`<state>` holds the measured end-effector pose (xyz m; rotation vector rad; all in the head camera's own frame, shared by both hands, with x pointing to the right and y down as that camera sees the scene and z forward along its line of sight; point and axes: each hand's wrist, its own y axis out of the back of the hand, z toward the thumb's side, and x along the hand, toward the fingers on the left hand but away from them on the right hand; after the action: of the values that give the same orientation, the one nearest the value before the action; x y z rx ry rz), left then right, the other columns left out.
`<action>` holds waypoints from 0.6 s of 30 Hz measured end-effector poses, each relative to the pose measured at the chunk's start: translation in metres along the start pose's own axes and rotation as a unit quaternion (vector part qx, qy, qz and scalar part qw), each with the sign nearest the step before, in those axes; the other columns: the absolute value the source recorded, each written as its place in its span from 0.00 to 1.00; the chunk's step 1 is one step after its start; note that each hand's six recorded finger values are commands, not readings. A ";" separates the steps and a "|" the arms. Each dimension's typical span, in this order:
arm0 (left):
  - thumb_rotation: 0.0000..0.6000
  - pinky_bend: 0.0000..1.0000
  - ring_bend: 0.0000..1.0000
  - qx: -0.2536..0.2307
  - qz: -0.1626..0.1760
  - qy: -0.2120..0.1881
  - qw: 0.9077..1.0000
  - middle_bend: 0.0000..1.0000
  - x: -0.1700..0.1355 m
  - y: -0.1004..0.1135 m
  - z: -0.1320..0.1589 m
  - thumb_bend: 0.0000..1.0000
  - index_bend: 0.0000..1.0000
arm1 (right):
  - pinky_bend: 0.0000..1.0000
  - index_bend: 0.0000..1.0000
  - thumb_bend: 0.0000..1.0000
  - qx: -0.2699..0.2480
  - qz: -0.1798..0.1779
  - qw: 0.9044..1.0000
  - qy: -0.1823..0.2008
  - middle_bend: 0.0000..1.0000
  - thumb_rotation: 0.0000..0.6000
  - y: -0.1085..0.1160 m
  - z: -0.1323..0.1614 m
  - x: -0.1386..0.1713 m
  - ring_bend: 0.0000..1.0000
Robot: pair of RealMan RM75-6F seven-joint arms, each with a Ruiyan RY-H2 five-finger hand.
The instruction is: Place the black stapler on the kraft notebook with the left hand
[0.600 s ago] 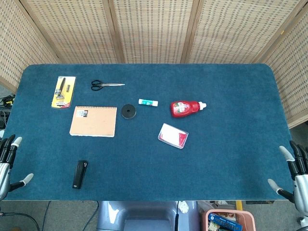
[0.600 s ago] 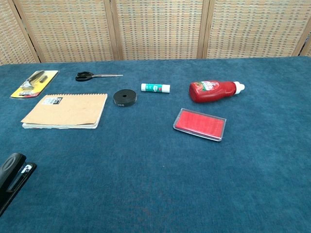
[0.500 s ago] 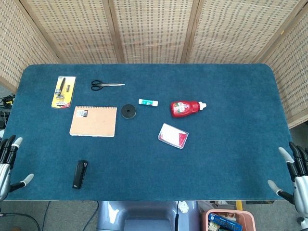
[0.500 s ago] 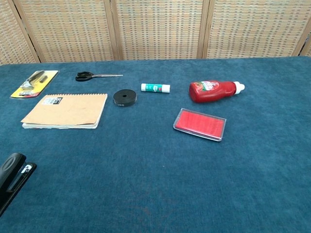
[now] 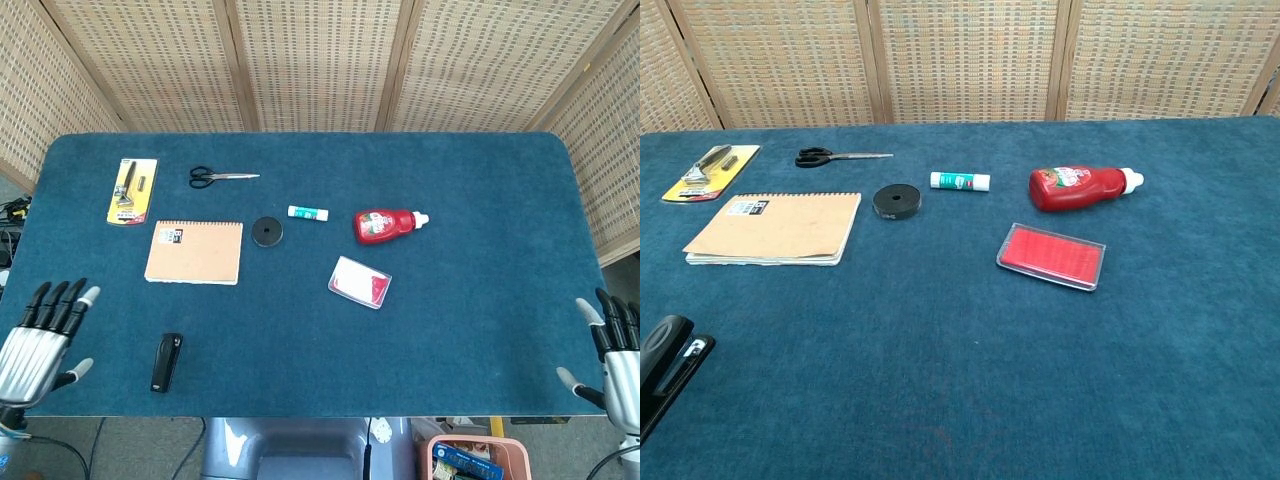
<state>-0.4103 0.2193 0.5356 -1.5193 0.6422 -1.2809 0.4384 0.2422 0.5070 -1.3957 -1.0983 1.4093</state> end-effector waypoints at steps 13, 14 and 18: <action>1.00 0.00 0.00 0.171 -0.026 -0.394 0.903 0.00 0.042 -0.046 0.047 0.15 0.00 | 0.00 0.00 0.00 0.024 -0.004 0.998 -0.060 0.00 1.00 -0.006 -0.022 -0.012 0.00; 1.00 0.00 0.00 0.172 -0.034 -0.408 0.896 0.00 0.043 -0.051 0.044 0.15 0.00 | 0.00 0.00 0.00 0.025 -0.005 0.998 -0.063 0.00 1.00 -0.007 -0.023 -0.012 0.00; 1.00 0.00 0.00 0.177 -0.059 -0.453 0.872 0.00 0.053 -0.070 0.029 0.15 0.00 | 0.00 0.00 0.00 0.024 -0.001 0.997 -0.077 0.00 1.00 -0.009 -0.029 -0.013 0.00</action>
<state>-0.3808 0.2079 0.6227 -1.6329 -0.2889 -0.5799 0.4673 0.2325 0.5191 -1.2679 -1.1552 1.5526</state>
